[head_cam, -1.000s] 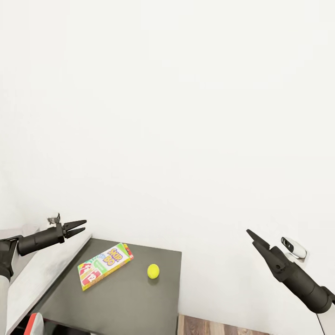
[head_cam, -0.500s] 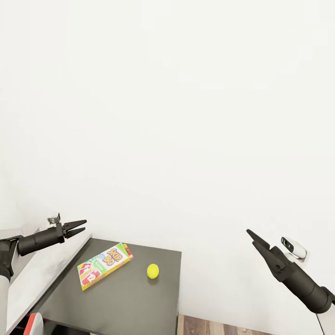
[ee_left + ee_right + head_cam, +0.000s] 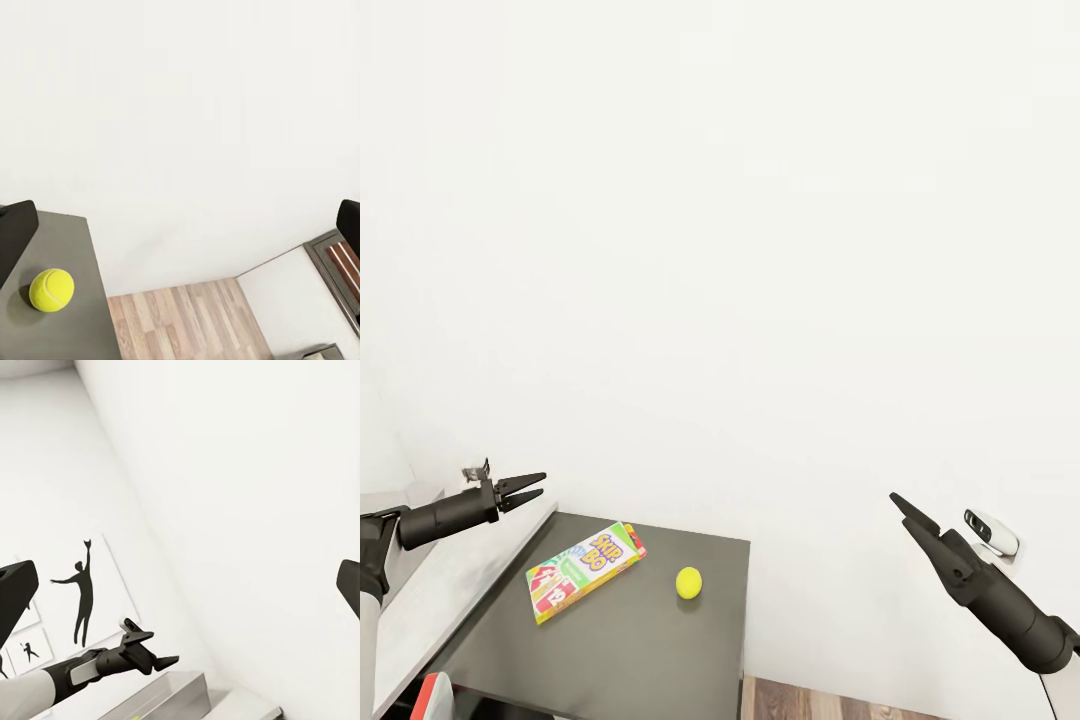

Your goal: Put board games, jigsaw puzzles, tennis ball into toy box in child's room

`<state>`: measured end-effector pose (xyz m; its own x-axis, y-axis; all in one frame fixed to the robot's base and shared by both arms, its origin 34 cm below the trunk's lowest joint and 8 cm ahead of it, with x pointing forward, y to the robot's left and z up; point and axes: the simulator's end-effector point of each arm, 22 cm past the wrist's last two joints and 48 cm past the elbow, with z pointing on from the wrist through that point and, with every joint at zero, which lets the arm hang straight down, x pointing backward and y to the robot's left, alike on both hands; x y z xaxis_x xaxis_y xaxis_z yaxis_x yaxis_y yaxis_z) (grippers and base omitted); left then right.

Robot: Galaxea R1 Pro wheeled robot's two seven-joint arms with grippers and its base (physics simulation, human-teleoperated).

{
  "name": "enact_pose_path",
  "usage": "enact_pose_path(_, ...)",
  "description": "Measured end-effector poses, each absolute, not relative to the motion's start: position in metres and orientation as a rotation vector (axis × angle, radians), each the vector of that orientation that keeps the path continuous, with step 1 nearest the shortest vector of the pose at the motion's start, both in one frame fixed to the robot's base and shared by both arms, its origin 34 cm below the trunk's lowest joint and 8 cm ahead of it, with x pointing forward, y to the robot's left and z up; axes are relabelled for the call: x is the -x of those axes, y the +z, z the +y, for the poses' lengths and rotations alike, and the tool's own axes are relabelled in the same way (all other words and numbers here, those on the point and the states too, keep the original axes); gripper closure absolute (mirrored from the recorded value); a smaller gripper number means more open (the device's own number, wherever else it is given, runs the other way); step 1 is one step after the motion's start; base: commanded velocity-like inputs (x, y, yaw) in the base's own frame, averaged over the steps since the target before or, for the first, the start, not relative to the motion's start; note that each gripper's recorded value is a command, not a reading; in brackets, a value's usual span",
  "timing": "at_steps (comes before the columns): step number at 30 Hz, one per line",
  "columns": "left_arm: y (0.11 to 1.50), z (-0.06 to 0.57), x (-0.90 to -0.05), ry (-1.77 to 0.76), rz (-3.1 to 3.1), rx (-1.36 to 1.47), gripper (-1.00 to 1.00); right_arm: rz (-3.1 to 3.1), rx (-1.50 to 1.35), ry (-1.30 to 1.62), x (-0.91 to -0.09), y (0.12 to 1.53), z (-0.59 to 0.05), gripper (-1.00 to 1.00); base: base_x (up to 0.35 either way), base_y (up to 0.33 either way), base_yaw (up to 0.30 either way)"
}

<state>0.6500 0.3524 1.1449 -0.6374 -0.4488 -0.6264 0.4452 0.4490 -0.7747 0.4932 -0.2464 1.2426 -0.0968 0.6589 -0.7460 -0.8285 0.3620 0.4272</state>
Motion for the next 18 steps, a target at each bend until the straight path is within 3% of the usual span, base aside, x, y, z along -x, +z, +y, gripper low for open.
enact_pose_path(18,1.1448,0.3524,-0.6497,-1.312,1.843,0.003,-1.0,1.103,0.194,1.258,-0.494,1.242,-0.2461,-1.0,0.0,0.0,-0.007)
